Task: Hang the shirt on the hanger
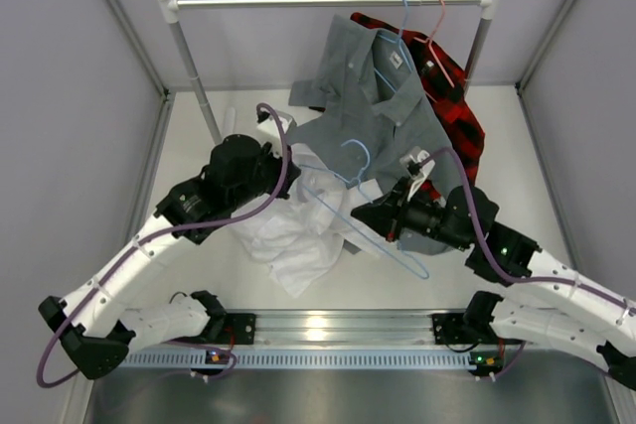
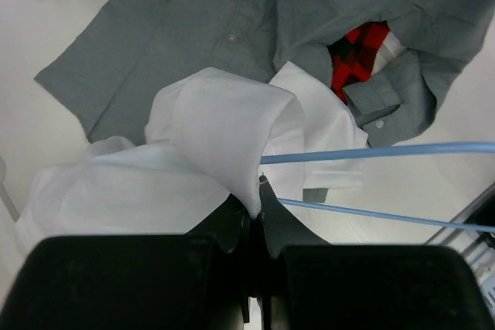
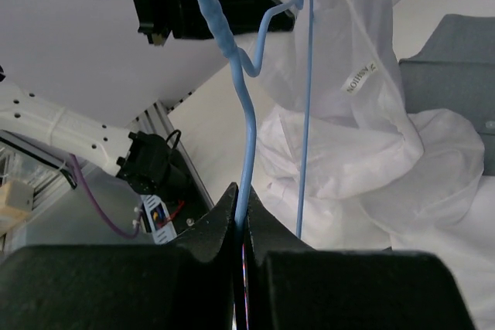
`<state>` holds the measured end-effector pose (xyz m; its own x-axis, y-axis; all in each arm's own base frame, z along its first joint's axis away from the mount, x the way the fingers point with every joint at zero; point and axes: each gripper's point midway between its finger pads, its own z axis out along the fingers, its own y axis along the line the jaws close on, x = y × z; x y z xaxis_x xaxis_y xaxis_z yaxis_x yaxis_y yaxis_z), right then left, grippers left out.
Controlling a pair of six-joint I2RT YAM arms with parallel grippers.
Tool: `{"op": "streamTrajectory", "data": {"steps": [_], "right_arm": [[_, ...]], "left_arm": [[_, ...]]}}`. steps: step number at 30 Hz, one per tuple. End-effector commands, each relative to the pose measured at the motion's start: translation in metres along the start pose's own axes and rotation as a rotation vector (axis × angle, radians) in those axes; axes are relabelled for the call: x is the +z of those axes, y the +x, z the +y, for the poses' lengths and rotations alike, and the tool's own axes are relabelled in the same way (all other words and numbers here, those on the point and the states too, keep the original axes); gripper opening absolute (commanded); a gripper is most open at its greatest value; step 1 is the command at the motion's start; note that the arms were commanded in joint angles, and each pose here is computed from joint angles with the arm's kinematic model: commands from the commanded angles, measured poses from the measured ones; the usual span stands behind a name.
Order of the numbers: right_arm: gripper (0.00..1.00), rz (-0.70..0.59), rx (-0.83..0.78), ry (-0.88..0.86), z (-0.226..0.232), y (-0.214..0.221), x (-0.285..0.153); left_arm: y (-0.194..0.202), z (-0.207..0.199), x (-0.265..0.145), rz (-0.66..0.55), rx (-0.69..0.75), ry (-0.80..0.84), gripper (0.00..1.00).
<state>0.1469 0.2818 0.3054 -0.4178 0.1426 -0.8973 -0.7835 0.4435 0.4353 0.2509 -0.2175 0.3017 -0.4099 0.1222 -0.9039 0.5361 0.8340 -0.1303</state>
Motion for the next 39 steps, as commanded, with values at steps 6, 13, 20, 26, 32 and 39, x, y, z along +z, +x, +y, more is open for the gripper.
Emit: {"op": "streamTrajectory", "data": {"steps": [6,13,20,26,32,39], "right_arm": [[0.0,-0.187,0.024,0.035,0.003,-0.071,0.042],[0.0,-0.246,0.002,-0.025,0.015,-0.089,0.053],[0.0,-0.456,-0.047,0.051,0.02,-0.148,0.03],[0.0,-0.073,-0.293,-0.145,0.063,-0.117,0.057],[0.0,0.034,-0.37,-0.453,0.099,-0.07,0.029],[0.0,-0.036,-0.173,0.116,-0.007,-0.056,0.027]], "left_arm": [[-0.05,-0.054,-0.033,-0.144,0.028,0.298,0.0],[-0.06,-0.072,-0.048,-0.158,0.024,0.404,0.0],[-0.085,-0.11,-0.095,-0.204,0.022,0.639,0.0],[-0.1,-0.122,-0.132,-0.278,0.082,0.736,0.0],[-0.074,-0.048,-0.06,-0.225,-0.087,0.253,0.0],[-0.04,-0.012,-0.023,-0.232,-0.307,0.045,0.0]]}}
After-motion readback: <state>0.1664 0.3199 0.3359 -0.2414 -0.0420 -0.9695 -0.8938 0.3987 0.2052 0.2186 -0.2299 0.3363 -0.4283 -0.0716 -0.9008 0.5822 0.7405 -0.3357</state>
